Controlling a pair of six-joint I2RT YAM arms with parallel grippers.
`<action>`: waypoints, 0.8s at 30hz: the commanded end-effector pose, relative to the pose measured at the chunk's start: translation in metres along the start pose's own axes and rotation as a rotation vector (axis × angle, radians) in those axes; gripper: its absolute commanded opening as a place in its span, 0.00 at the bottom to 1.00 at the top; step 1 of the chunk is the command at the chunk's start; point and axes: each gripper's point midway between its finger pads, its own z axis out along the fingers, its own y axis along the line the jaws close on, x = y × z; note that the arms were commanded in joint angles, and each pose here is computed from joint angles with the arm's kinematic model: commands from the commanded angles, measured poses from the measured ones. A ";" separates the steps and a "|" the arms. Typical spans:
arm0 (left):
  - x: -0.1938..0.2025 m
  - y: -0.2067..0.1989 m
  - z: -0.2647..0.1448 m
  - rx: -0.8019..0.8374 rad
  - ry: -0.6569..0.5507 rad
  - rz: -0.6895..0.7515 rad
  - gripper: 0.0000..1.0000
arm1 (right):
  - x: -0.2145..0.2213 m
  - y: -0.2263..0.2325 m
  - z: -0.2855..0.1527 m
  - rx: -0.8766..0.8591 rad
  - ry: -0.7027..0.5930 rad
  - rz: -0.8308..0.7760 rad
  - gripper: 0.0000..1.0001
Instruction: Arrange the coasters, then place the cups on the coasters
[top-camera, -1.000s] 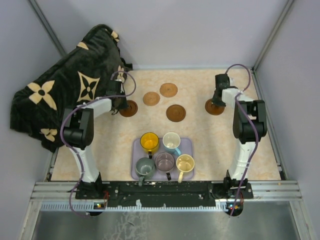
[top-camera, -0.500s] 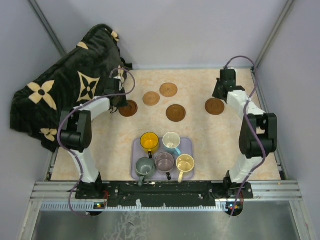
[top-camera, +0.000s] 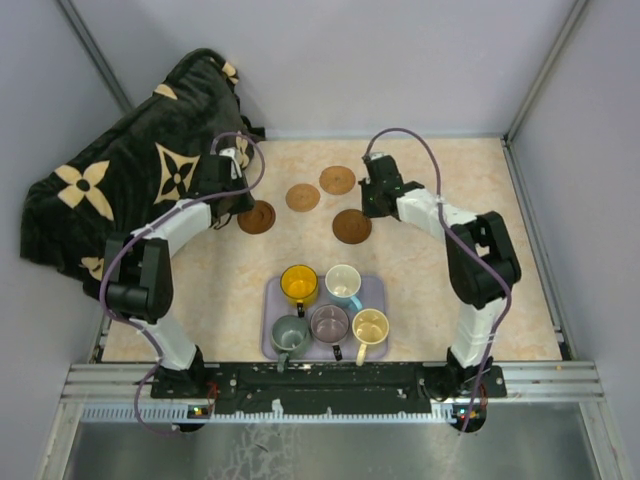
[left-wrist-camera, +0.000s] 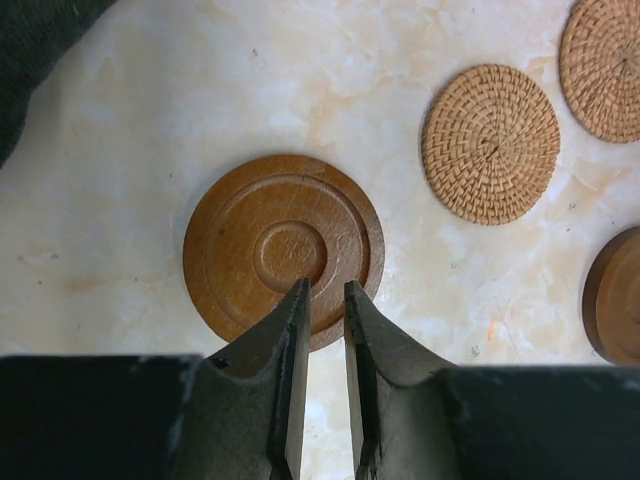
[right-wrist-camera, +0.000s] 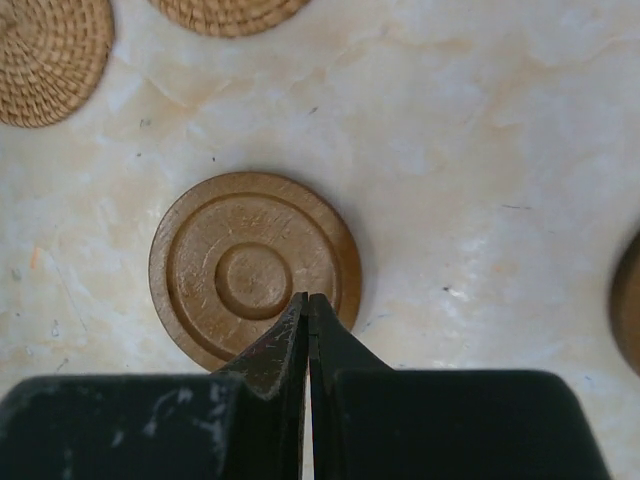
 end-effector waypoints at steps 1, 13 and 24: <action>-0.007 -0.005 -0.012 0.034 -0.031 -0.017 0.27 | -0.007 0.031 0.010 -0.045 -0.002 -0.057 0.00; 0.001 -0.006 -0.011 0.047 -0.015 -0.029 0.27 | 0.020 0.050 0.040 -0.066 0.103 -0.049 0.00; 0.004 -0.005 -0.007 0.042 -0.005 -0.032 0.27 | 0.060 0.010 0.046 0.123 0.203 -0.007 0.00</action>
